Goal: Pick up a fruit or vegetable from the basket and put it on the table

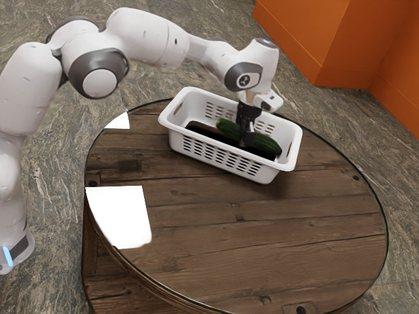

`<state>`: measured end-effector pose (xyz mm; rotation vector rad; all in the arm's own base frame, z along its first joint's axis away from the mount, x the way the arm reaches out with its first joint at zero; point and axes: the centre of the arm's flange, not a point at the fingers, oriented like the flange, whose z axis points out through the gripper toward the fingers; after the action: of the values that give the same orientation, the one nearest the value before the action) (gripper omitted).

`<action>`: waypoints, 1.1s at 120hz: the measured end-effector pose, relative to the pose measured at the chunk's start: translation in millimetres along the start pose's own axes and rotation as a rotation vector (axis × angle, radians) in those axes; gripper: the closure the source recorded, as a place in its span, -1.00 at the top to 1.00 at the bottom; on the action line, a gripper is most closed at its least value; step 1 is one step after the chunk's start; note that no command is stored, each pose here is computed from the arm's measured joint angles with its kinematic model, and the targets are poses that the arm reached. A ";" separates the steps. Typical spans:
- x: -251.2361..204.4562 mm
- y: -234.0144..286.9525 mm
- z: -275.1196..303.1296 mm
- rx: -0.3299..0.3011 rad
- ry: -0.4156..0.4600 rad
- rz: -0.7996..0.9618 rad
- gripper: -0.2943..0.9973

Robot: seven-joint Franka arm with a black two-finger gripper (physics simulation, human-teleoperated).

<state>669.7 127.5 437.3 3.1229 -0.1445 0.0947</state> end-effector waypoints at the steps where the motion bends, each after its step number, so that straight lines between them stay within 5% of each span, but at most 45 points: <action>1: 0.3 1.7 -0.9 -0.001 0.001 0.002 -0.23; 48: -49.5 20.3 -37.2 -0.055 -0.073 -0.019 -0.32; 90: -85.6 33.6 -127.6 0.015 -0.044 -0.024 -0.32; 132: -73.2 174.8 -162.7 0.040 -0.027 0.107 -0.33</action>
<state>571.0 -37.1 597.1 3.1559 -0.3137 0.0571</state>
